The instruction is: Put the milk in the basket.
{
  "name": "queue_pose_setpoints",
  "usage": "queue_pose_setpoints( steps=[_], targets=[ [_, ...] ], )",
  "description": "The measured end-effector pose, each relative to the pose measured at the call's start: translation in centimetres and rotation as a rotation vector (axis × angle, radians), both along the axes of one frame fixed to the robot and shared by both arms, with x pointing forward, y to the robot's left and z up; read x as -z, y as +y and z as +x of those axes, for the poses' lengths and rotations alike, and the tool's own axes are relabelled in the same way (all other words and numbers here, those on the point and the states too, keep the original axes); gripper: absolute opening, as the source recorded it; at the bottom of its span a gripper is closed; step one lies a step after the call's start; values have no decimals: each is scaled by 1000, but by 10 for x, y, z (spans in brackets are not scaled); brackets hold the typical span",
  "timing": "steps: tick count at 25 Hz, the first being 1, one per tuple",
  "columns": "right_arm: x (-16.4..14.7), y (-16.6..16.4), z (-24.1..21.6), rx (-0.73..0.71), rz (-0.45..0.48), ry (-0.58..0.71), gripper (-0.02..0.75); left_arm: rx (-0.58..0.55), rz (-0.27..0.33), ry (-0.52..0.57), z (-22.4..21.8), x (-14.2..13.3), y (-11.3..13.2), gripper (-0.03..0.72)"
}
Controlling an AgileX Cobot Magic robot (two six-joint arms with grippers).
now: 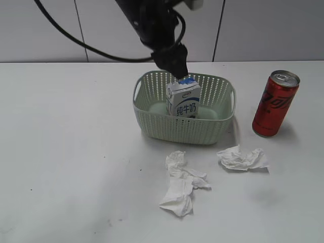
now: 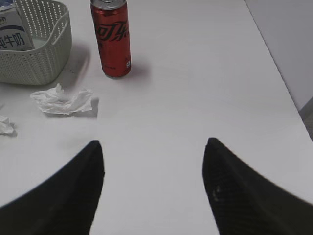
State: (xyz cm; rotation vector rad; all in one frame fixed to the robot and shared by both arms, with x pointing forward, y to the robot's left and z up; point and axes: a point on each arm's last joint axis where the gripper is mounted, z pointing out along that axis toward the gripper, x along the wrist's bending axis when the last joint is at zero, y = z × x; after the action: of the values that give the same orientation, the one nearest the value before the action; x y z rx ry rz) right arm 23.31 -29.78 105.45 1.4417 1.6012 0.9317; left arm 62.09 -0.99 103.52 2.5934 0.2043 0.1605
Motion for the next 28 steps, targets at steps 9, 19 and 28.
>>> queue_pose_setpoints(
  steps=[9,19,28],
  targets=[
    [0,0,0,0,0,0,497,-426,-42,-138,4,-108,91,618],
    [0,0,0,0,0,0,497,-979,75,-22,19,-105,240,572],
    [0,0,0,0,0,0,496,-1297,85,149,-29,-86,328,570]
  ],
)
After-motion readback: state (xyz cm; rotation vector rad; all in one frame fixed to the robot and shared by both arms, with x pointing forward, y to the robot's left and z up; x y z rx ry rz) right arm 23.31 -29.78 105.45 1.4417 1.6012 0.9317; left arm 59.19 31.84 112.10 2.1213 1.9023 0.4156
